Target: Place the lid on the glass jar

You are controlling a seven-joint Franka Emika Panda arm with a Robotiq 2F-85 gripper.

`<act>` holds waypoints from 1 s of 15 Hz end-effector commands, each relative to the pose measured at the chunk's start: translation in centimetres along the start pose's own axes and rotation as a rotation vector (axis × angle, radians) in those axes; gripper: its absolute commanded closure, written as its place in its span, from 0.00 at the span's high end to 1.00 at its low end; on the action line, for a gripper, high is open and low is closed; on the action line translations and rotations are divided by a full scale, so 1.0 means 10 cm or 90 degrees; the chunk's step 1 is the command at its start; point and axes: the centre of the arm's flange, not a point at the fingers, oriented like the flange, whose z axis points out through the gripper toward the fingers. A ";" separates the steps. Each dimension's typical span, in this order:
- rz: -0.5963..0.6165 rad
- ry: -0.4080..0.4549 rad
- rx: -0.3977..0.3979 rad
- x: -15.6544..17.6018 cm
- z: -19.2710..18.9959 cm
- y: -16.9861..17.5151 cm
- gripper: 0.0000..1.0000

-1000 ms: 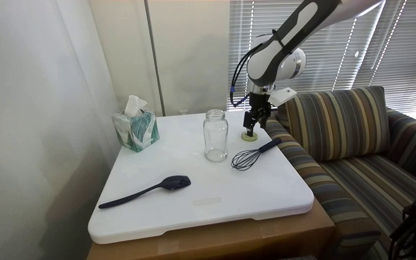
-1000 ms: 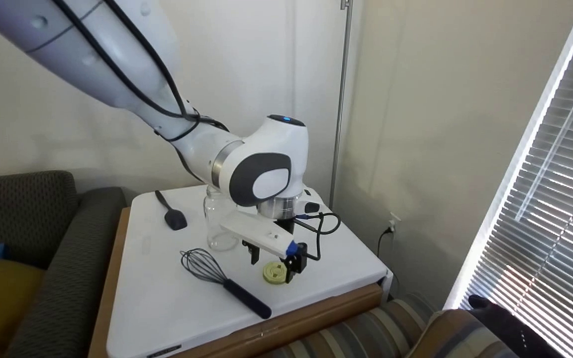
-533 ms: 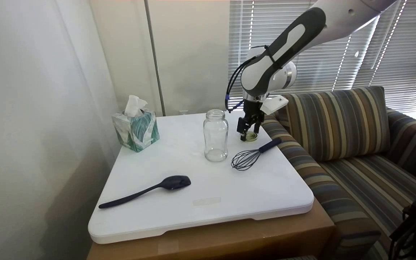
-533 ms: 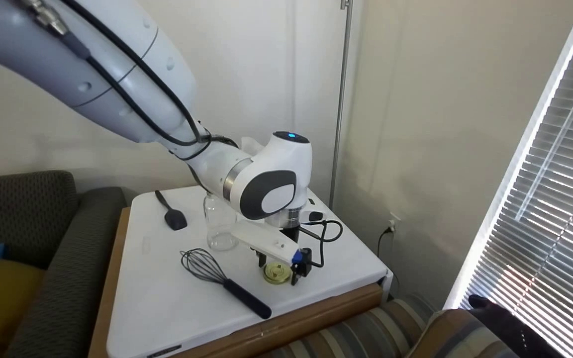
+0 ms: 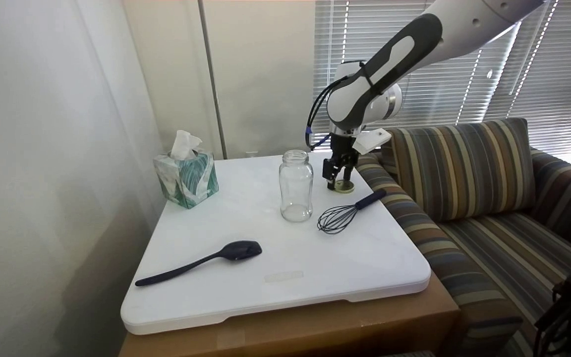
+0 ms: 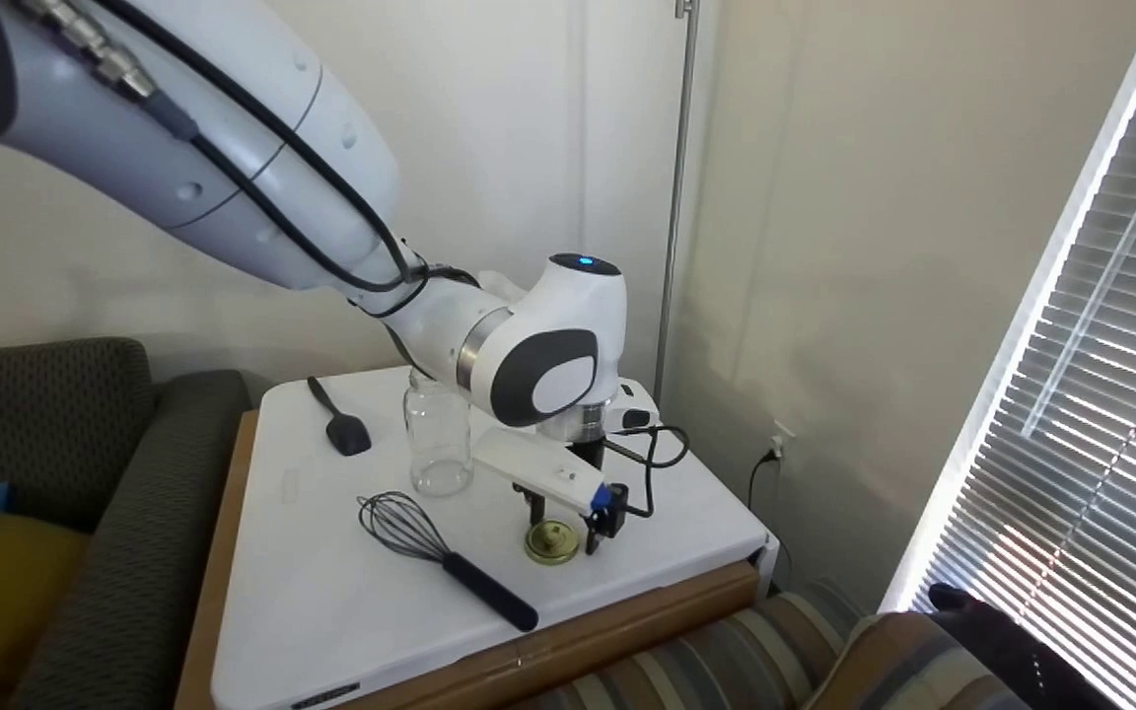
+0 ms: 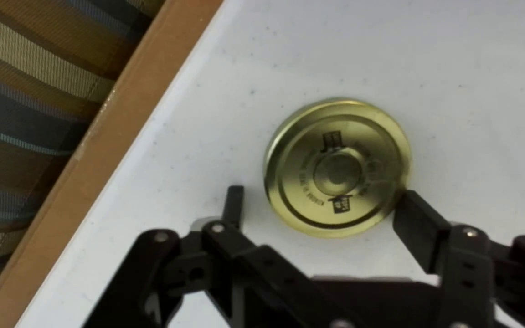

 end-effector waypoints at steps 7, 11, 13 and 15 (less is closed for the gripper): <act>-0.007 -0.083 0.015 -0.05 0.11 -0.13 1.00; -0.004 -0.109 0.008 -0.08 0.08 -0.20 1.00; 0.001 -0.111 0.007 -0.08 0.07 -0.19 1.00; 0.005 -0.116 0.005 -0.09 0.08 -0.20 1.00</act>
